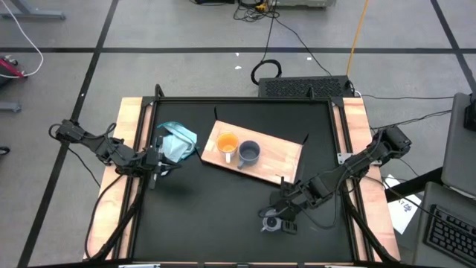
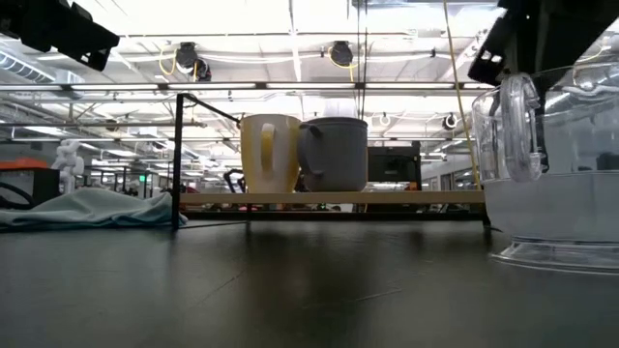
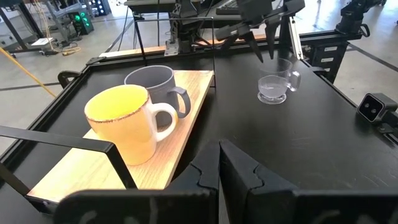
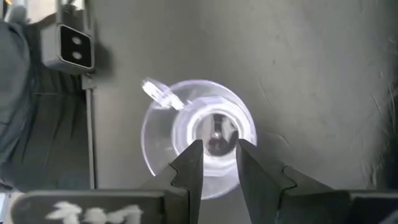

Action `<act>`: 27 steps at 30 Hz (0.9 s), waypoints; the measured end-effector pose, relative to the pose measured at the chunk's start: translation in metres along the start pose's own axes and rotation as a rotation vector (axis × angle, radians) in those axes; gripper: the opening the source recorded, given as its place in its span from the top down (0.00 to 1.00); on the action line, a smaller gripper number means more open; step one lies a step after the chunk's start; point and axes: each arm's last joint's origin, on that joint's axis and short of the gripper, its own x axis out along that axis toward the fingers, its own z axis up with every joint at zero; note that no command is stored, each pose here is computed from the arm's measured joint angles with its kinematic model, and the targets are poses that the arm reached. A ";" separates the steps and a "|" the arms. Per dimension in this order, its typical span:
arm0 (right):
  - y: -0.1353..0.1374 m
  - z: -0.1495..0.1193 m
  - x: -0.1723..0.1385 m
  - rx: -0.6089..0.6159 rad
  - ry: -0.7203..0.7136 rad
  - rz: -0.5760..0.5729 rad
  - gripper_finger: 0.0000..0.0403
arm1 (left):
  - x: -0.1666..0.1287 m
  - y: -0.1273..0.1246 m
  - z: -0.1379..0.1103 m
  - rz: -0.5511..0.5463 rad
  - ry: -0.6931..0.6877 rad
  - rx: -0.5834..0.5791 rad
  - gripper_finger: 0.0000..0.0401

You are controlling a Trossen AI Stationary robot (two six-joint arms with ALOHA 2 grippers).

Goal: Stack small to large cups/mugs on shelf
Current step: Put the transparent cup on the shelf

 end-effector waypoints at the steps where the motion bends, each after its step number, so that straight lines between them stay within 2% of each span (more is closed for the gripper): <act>1: 0.000 0.001 0.000 -0.007 -0.006 0.004 0.78 | 0.000 0.000 0.000 0.000 0.000 0.000 0.97; 12: -0.014 0.009 0.002 -0.021 0.003 -0.032 0.78 | 0.000 0.000 0.000 -0.013 0.000 -0.003 0.97; 16: -0.016 0.009 0.011 -0.054 0.037 -0.023 0.78 | 0.000 -0.001 0.000 -0.026 0.001 -0.004 0.97; 21: -0.018 0.006 0.025 -0.037 0.105 -0.012 0.78 | 0.000 -0.001 -0.001 -0.026 0.006 0.002 0.97; 27: -0.018 0.006 0.026 -0.060 0.122 0.003 0.78 | 0.000 -0.001 -0.001 -0.027 0.006 0.002 0.97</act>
